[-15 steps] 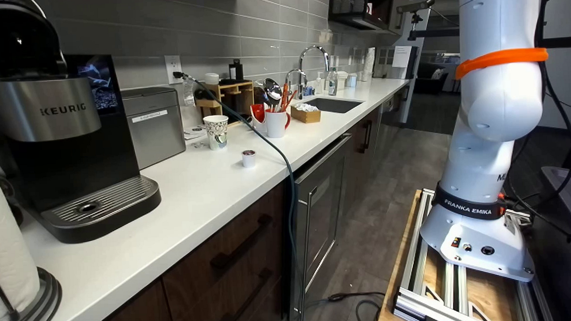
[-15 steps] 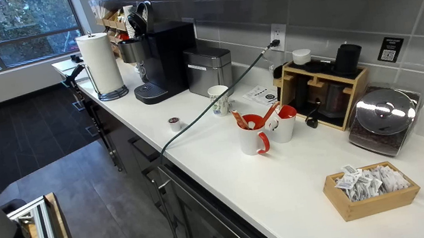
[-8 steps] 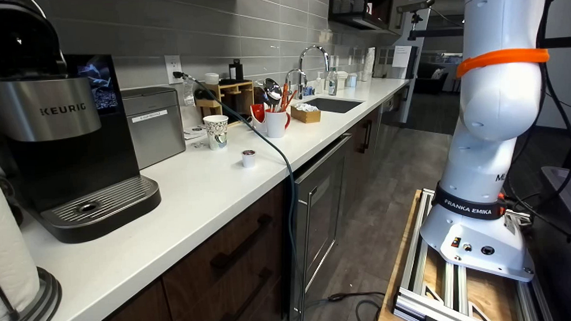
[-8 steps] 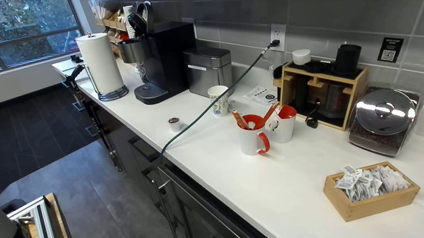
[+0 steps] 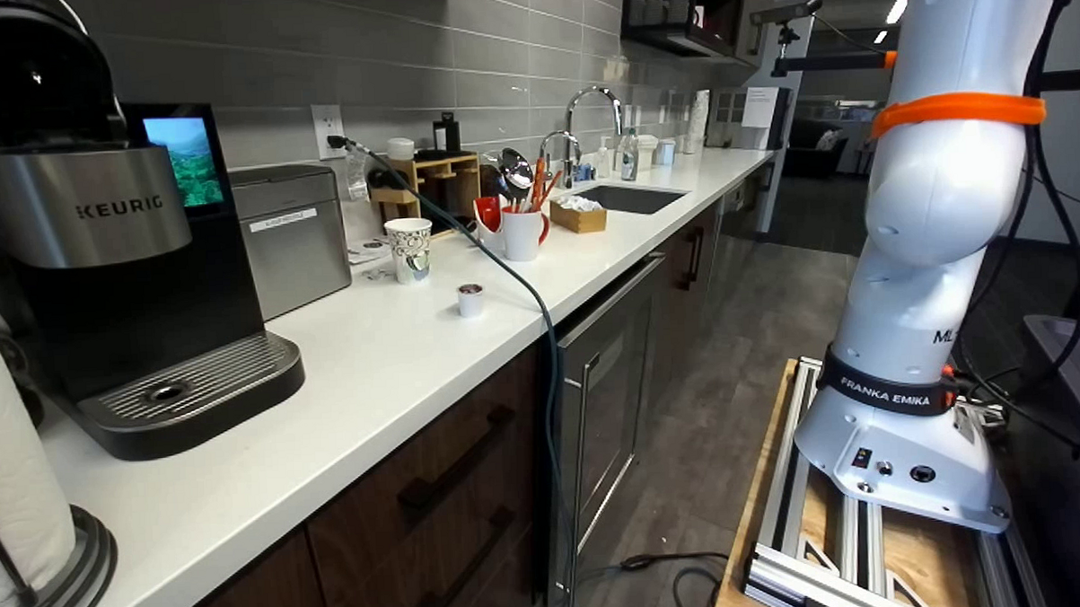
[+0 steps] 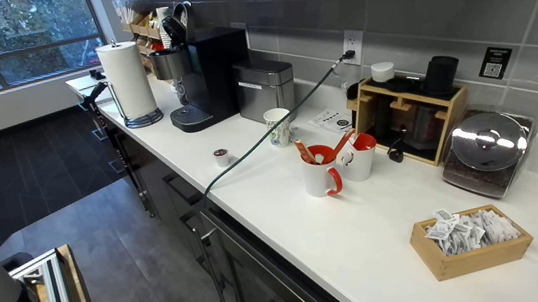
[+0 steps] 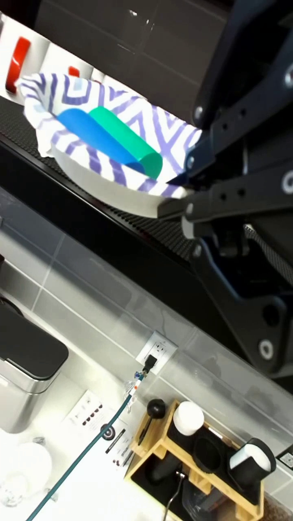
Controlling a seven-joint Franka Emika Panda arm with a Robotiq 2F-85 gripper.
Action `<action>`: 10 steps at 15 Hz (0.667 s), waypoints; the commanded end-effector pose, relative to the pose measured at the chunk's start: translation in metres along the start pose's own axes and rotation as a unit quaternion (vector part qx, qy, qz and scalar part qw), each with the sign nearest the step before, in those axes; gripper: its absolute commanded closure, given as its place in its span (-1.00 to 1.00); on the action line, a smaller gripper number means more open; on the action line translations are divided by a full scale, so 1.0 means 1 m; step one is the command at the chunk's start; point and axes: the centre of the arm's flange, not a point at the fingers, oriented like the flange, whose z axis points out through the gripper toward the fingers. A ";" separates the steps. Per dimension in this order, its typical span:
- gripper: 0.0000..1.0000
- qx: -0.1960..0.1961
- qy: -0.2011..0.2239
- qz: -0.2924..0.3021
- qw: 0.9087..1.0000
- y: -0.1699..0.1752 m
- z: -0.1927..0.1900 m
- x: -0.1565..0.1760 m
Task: Put the bowl on the counter
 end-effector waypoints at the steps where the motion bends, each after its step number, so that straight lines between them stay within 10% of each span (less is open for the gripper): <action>1: 0.96 -0.009 -0.033 0.035 0.999 0.018 0.004 -0.024; 10: 0.86 -0.040 -0.052 0.098 0.993 0.034 0.015 -0.028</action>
